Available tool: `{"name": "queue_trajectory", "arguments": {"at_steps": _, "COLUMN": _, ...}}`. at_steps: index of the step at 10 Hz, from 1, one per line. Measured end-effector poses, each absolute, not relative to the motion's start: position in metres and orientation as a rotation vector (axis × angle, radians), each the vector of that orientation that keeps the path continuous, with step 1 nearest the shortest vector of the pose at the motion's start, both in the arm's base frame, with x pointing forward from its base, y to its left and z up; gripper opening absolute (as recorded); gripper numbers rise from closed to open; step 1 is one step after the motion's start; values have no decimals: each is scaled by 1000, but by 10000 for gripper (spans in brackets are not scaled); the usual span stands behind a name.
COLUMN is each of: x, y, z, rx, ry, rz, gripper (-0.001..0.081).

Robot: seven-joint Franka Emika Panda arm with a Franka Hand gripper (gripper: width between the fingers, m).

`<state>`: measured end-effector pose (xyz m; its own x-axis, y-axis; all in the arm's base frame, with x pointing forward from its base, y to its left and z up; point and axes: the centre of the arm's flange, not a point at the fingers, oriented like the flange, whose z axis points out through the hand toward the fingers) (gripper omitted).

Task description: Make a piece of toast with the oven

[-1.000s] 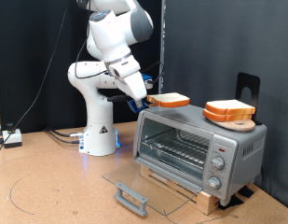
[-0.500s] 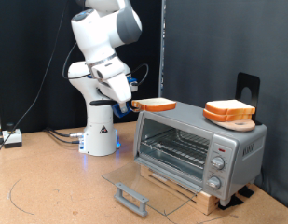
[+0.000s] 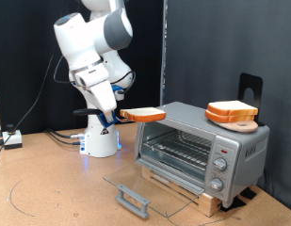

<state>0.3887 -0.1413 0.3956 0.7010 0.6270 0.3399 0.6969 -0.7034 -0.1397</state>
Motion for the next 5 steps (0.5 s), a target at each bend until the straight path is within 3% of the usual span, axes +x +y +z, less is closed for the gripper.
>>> {"name": "queue_trajectory", "arguments": {"at_steps": 5, "x": 399, "y": -138, "z": 371, "rx": -2620, "ry": -1321, "rz": -321, "gripper": 391}}
